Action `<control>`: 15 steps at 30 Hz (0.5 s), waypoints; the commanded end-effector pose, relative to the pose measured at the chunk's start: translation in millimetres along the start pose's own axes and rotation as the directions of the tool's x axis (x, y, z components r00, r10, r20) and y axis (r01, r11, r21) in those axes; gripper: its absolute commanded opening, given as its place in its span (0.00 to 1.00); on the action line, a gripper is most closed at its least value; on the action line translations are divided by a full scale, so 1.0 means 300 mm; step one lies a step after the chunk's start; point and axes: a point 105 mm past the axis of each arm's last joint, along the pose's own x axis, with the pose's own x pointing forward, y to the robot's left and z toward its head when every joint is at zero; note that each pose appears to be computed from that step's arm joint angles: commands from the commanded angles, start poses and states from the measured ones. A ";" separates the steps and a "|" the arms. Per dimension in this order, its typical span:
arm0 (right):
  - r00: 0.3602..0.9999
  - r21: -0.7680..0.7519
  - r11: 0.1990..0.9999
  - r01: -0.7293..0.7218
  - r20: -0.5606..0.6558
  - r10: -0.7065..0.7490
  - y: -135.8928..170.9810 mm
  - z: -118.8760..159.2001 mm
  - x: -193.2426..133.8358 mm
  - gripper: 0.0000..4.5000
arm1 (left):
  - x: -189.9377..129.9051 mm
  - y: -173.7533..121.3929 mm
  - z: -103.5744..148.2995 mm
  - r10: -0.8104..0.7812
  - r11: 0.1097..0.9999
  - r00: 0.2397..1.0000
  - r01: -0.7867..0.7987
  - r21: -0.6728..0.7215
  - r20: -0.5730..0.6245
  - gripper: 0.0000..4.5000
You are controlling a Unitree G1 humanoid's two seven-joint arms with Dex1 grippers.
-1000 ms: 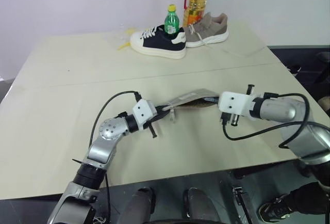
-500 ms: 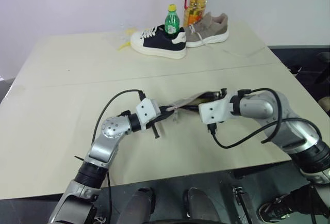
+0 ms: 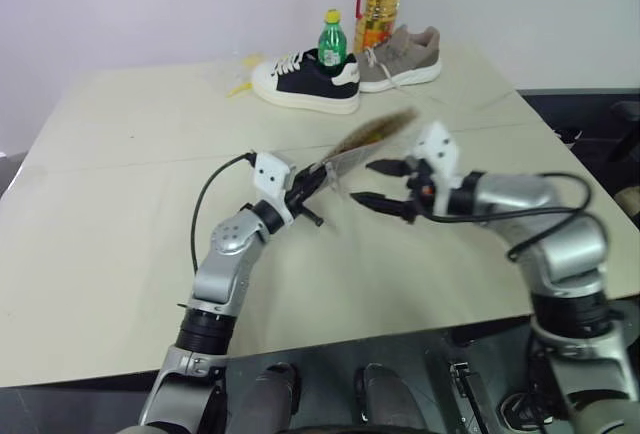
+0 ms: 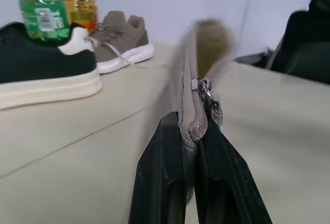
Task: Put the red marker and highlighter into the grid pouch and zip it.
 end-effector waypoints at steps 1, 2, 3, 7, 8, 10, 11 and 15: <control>0.996 0.036 0.996 0.081 0.037 -0.082 -0.010 0.017 0.037 0.72 | -0.004 0.014 0.082 0.022 1.000 0.997 -0.023 0.008 0.076 0.00; 0.995 0.045 0.995 0.089 0.039 -0.091 -0.007 0.013 0.052 0.72 | -0.006 0.014 0.083 0.023 1.000 0.997 -0.023 0.010 0.073 0.00; 0.994 0.057 0.994 0.098 0.042 -0.101 -0.006 0.008 0.071 0.72 | -0.009 0.014 0.082 0.021 1.000 0.997 -0.022 0.011 0.069 0.00; 0.993 0.081 0.992 0.097 0.055 -0.102 0.011 0.003 0.120 0.72 | -0.019 0.012 0.077 0.020 1.000 0.998 -0.021 0.011 0.059 0.00; 0.994 0.098 0.992 0.076 0.068 -0.082 0.023 0.009 0.132 0.72 | -0.021 0.010 0.076 0.020 1.000 0.998 -0.021 0.011 0.057 0.00; 0.994 0.115 0.992 0.045 0.089 -0.056 0.039 0.023 0.148 0.59 | -0.025 0.011 0.076 0.025 1.000 0.998 -0.026 0.011 0.055 0.00; 0.994 0.117 0.992 0.039 0.097 -0.050 0.043 0.029 0.153 0.54 | -0.025 0.012 0.076 0.027 1.000 0.998 -0.028 0.011 0.055 0.00; 0.991 0.139 0.990 0.020 0.128 -0.038 0.054 0.053 0.167 0.08 | -0.027 0.008 0.072 0.032 0.999 0.998 -0.033 0.013 0.052 0.00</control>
